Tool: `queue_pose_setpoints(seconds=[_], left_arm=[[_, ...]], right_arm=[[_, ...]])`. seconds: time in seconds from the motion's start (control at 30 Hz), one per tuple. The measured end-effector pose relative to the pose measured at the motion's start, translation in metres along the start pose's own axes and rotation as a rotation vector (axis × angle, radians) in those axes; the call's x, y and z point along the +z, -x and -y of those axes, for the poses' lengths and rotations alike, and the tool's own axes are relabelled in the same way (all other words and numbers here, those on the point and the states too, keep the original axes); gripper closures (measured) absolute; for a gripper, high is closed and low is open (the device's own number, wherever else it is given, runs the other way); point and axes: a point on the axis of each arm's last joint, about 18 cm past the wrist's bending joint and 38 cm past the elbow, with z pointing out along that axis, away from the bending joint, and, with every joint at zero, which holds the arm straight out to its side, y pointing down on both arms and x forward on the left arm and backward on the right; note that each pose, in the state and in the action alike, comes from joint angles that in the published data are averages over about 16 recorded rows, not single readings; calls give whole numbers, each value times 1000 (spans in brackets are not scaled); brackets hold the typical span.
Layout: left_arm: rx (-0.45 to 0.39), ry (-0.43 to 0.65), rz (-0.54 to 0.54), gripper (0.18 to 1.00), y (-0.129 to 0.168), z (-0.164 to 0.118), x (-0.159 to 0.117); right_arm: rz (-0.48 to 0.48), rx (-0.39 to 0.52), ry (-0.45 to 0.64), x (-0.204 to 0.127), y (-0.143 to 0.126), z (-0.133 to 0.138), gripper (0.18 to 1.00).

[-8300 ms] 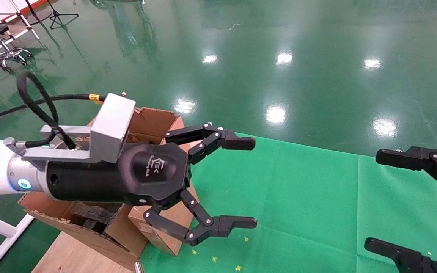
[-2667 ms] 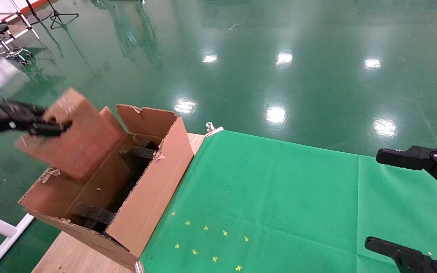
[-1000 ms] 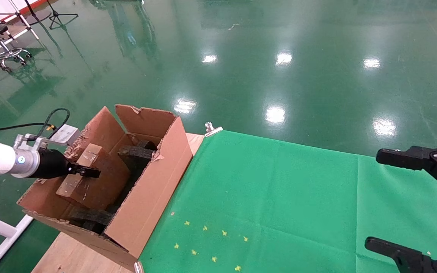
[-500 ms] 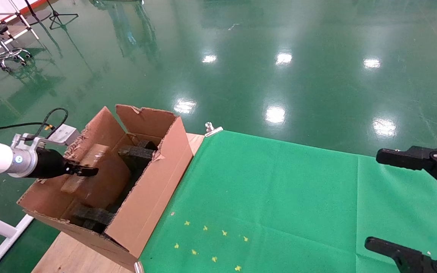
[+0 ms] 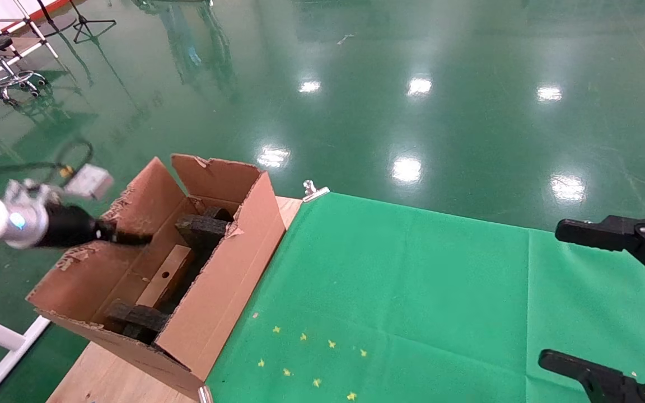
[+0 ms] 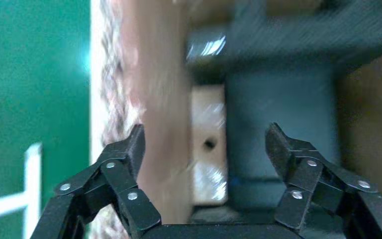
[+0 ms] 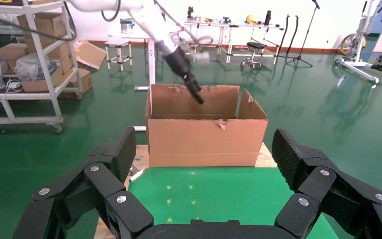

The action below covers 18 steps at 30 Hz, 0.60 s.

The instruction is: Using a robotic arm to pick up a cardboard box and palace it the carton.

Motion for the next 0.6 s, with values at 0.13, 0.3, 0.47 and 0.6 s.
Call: queue_pose_setpoints(seconds=[0.13,0.3,0.47,0.6], left_arm=[[8,-58,-41,331,2,18,-21],[22,-108,-79,258,3,32,-41],[36,-127,-91,211,2,38,-48],[51,-146,-107,196,-3,43,-48]], right_arm=[[0,0,0,0,0,0,178],[0,0,0,0,0,0,178],[0,0,0,0,0,0,178],[-1,0,0,0,0,0,178]])
